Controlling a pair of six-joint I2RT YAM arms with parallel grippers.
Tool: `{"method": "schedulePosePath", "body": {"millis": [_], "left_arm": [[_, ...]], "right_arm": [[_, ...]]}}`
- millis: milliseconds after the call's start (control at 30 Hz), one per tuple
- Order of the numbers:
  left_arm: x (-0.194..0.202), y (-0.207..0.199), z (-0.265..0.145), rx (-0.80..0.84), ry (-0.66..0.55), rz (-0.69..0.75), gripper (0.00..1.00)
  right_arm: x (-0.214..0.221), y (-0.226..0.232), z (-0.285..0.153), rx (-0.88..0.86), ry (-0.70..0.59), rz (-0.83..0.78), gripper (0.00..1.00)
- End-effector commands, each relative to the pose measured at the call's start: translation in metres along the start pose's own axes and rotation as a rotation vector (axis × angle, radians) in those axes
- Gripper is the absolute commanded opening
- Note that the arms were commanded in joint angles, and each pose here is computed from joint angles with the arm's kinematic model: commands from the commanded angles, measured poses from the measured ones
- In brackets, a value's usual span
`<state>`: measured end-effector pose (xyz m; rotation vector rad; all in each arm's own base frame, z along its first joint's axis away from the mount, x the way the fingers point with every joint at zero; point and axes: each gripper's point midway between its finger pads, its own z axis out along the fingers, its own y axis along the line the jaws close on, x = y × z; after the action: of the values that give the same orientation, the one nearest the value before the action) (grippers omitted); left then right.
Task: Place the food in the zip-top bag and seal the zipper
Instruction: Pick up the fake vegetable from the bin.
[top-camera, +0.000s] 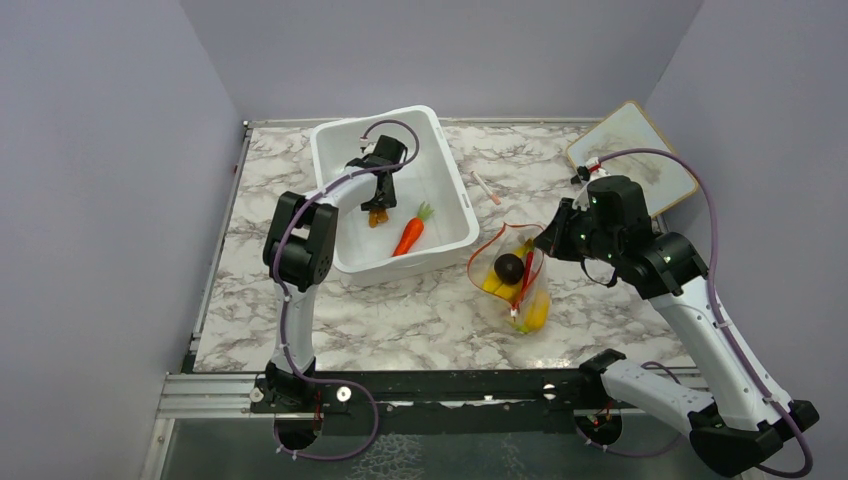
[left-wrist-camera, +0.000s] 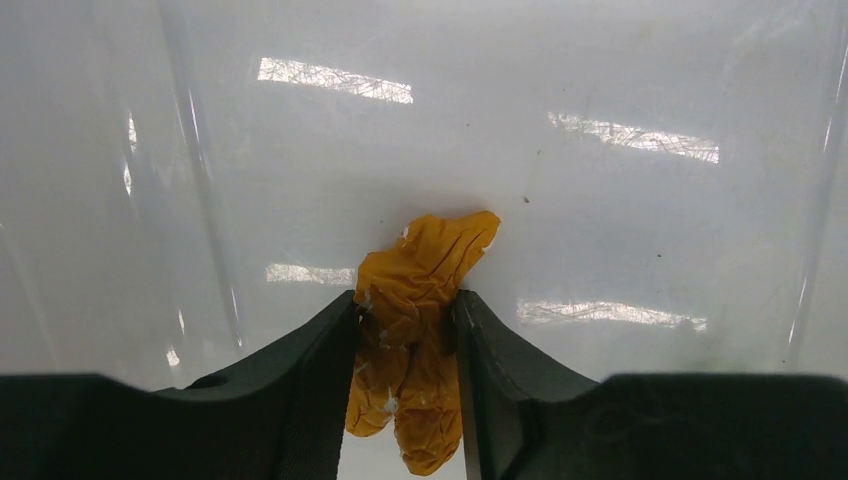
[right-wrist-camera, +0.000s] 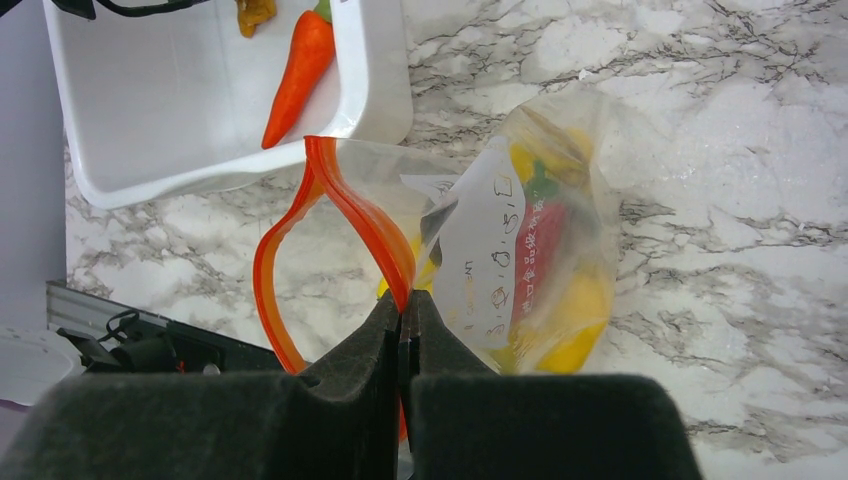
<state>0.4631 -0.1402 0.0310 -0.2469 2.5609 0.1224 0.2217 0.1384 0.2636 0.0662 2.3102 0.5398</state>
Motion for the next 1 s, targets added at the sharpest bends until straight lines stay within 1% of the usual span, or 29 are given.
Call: {"method": "schedulePosePath", "body": {"millis": [0,400,700,833,967], "left_arm": [[0.008,0.001,0.003,0.011,0.024,0.019,0.37],[-0.013,-0.002,-0.03,0.071,-0.035,0.029,0.34],[-0.042,-0.008,-0.078,0.159,-0.117,-0.01,0.33],[-0.048,-0.014,-0.1,0.226,-0.134,-0.044,0.33],[-0.059,-0.03,-0.131,0.358,-0.165,-0.062,0.34]], "right_arm": [[-0.012,0.002,-0.008,-0.004,-0.057,0.011,0.01],[-0.012,0.006,-0.004,-0.021,-0.05,0.027,0.01],[-0.007,0.007,-0.005,-0.025,-0.03,0.063,0.01],[-0.002,0.007,-0.001,-0.022,-0.008,0.082,0.01],[0.003,0.01,0.005,-0.034,0.029,0.089,0.01]]}}
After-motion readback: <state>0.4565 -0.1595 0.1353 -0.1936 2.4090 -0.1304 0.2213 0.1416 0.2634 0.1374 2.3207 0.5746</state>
